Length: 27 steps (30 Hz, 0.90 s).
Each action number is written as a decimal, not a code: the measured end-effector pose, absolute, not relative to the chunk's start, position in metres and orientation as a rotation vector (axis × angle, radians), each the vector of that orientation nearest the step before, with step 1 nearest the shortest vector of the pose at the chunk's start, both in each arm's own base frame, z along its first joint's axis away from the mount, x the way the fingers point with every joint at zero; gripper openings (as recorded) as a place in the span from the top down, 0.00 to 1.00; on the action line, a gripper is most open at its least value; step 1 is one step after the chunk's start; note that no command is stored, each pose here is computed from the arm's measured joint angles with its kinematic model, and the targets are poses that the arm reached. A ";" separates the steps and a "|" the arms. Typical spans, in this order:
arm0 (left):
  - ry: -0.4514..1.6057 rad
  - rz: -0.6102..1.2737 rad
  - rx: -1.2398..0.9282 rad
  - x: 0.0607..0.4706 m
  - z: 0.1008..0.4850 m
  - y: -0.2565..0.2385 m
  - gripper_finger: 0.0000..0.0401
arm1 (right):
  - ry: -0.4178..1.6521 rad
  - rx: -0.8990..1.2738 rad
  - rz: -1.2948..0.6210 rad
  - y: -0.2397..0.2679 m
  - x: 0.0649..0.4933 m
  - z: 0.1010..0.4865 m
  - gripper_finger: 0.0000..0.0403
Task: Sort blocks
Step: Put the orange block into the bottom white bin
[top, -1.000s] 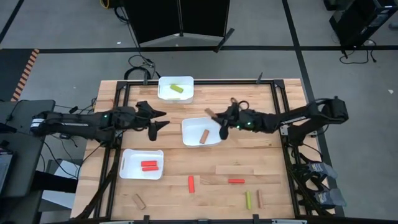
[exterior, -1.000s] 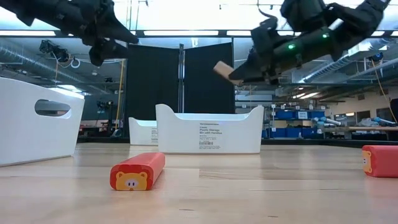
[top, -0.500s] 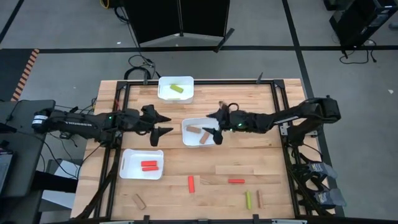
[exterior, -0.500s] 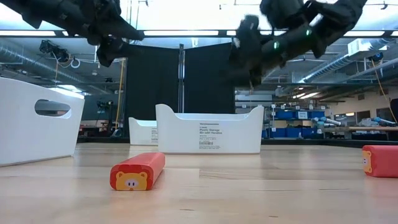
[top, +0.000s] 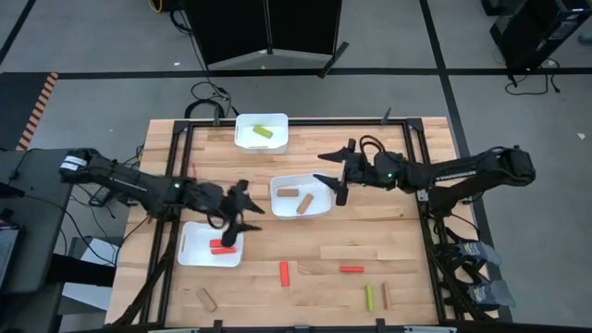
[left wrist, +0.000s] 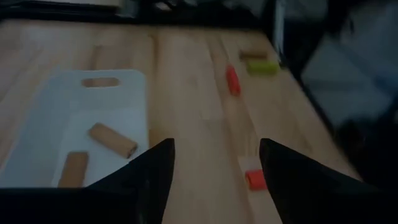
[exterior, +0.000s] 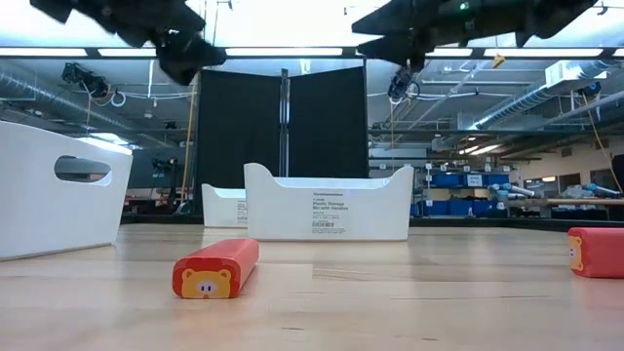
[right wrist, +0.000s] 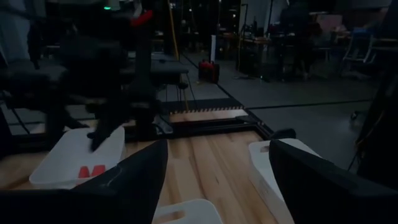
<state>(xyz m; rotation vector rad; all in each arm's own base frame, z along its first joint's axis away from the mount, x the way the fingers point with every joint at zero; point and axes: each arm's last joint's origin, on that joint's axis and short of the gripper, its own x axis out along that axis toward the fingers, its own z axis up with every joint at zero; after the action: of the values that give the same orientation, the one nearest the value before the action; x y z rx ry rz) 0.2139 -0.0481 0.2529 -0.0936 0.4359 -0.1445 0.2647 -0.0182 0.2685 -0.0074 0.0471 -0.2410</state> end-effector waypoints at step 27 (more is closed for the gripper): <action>1.140 -0.661 0.650 0.363 0.204 -0.128 0.42 | 0.007 -0.081 -0.177 0.003 0.221 0.303 0.31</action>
<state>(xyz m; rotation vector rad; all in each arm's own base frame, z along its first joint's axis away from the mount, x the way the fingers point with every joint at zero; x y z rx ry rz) 0.3631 -0.1281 0.2044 0.6499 1.1400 -0.6606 0.2215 0.0031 0.3029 -0.0815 0.0070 -0.1769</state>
